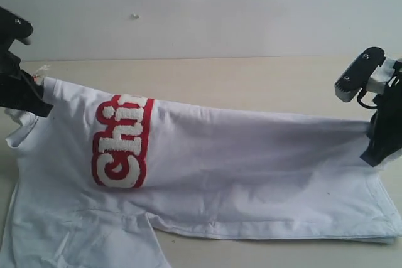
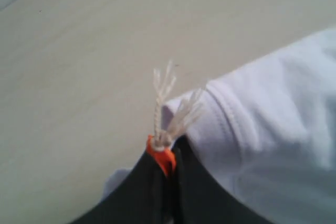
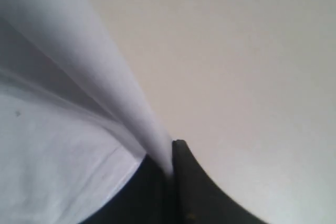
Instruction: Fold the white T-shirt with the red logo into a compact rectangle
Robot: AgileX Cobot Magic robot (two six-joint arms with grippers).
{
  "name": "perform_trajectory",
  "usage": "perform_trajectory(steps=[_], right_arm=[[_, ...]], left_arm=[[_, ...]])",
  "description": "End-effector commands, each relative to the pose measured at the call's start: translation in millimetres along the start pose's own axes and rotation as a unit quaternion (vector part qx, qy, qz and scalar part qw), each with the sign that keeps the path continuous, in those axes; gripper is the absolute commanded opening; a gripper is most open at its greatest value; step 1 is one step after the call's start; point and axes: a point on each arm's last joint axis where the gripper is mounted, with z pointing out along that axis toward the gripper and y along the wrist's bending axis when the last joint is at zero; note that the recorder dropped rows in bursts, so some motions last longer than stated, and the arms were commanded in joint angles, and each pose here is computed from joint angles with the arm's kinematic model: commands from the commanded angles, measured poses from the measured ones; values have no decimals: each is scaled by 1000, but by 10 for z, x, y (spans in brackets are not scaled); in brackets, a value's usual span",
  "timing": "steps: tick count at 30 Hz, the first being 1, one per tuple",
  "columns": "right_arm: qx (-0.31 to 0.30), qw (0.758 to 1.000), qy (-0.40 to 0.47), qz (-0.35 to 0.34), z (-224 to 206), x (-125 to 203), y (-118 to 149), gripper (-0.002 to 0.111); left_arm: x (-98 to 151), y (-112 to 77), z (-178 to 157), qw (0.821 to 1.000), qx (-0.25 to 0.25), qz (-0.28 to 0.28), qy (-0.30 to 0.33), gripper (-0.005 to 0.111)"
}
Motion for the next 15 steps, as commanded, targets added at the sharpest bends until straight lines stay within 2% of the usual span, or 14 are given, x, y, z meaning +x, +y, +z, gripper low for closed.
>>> perform_trajectory(steps=[1,6,9,12,14,15], right_arm=[[57,996,-28,56,220,-74,-91,0],[57,992,-46,102,391,-113,-86,1],[50,993,-36,97,475,-100,-66,12],[49,994,-35,97,497,-99,-60,35],[50,993,-42,96,490,-111,-64,55],[51,993,-49,96,482,-124,-68,70]], left_arm=[[80,120,206,999,-34,-36,-8,0],[154,136,410,998,-46,-54,-4,0],[175,167,504,993,-65,-102,-17,0],[158,220,519,986,-92,-133,-37,0],[146,244,513,984,-104,-135,-46,0],[133,269,506,981,-117,-144,-56,0]])
